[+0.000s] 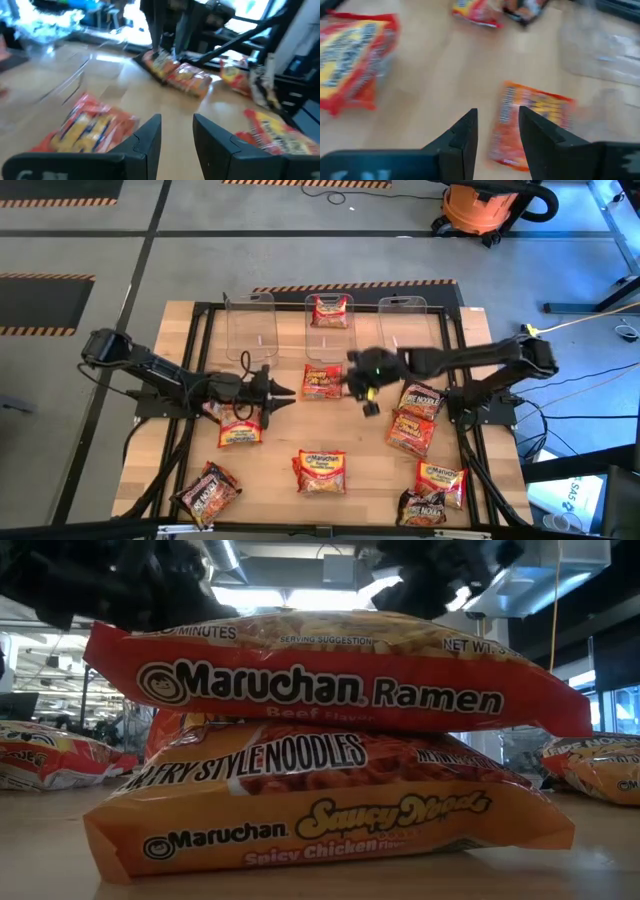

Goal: Sort Maruchan noodles
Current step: Put the red noodle pack into the middle transparent bin

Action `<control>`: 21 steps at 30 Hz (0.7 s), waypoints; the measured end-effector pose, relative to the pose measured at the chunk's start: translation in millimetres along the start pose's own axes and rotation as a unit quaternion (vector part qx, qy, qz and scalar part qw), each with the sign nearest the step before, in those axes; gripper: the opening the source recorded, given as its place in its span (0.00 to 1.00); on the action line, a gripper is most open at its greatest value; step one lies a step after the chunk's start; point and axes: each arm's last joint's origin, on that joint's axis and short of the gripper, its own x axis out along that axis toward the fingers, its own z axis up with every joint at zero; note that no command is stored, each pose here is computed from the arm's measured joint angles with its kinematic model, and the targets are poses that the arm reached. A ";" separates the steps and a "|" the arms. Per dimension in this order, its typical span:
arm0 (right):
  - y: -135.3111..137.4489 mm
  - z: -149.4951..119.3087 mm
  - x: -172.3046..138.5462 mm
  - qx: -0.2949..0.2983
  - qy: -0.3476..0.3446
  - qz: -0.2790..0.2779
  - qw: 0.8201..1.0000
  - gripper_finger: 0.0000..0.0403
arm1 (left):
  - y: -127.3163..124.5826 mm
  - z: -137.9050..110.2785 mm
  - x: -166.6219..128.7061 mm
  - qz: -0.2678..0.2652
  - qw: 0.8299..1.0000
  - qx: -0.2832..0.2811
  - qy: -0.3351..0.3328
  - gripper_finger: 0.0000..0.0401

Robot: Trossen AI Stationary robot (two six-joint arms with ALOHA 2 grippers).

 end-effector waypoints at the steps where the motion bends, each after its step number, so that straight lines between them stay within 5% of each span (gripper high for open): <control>1: 8.4 -2.7 3.9 0.001 -0.007 0.007 1.000 0.30 | -4.1 2.5 1.2 -0.008 1.000 0.004 0.002 0.26; 16: 76.6 -13.4 25.1 0.198 -0.094 0.076 0.973 0.30 | -87.2 6.2 23.3 -0.093 0.991 0.036 0.092 0.26; 21: 85.8 -11.8 32.6 0.238 -0.105 0.072 0.963 0.41 | -120.7 -2.8 31.3 -0.118 0.986 0.039 0.107 0.26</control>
